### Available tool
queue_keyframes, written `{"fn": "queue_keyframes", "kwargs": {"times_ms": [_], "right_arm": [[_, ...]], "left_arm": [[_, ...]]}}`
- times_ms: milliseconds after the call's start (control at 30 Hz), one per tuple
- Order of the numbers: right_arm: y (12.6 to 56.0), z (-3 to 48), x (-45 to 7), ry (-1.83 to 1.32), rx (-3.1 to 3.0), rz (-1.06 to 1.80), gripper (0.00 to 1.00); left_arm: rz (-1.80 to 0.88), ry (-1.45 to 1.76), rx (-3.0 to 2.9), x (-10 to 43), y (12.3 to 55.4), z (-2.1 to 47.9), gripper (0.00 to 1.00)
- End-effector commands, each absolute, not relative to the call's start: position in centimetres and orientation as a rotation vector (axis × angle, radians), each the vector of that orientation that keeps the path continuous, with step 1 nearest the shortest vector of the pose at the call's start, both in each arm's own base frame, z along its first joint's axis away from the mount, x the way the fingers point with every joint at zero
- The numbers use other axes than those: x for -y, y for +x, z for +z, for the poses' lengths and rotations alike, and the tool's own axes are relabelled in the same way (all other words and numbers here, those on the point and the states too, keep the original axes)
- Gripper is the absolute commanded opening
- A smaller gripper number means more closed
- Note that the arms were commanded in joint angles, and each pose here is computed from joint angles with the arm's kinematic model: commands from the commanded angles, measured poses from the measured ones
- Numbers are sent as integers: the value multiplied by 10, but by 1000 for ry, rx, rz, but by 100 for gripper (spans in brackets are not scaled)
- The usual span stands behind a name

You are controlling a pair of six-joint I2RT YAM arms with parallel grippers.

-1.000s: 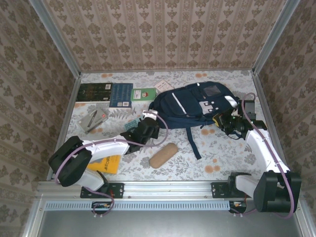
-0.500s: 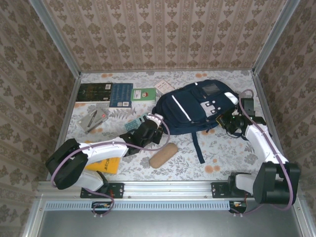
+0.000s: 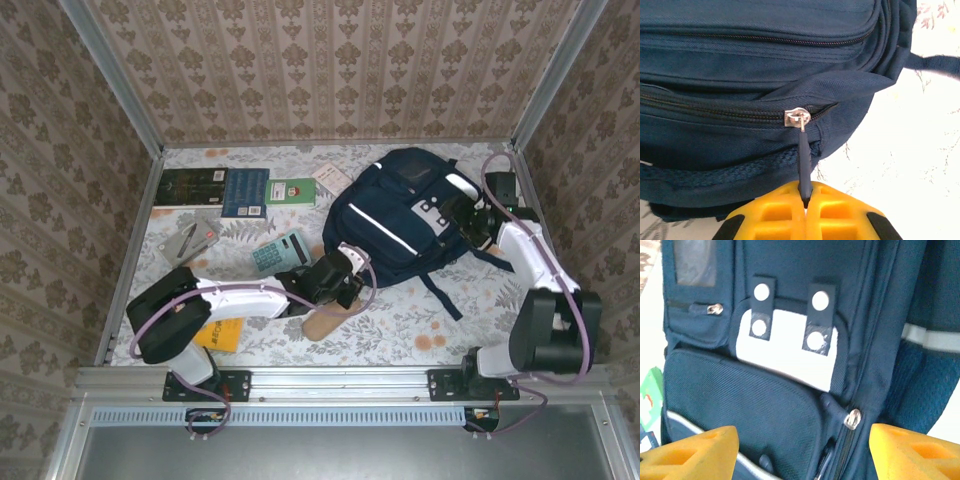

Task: Pack the student bag

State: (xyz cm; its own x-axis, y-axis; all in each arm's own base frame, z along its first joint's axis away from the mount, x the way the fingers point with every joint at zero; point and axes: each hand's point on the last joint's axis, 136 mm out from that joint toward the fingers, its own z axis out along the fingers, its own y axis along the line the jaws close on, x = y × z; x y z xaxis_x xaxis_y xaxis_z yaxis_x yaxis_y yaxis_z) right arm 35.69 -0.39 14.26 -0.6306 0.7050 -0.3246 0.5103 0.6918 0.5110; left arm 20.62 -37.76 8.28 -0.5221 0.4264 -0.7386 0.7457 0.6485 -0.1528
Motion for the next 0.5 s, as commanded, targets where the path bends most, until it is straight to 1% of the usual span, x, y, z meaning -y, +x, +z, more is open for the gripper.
{"fn": "queue_keyframes", "kwargs": {"times_ms": [0,200,367,467], "right_arm": [[319,147,-16,962,-2410,556,69],[264,117,-76,1003,-2471,721,68],[250,87,-111,1130,-2415,907,58],[253,81,-122,1148,-2424,928,57]], "left_arm": [[-722,951,-2195,400,195,89,0],[-738,1005,-2249,406,188,74,0],[-745,1025,-2271,407,185,69,0],[-742,1037,-2288,408,184,65,0]]}}
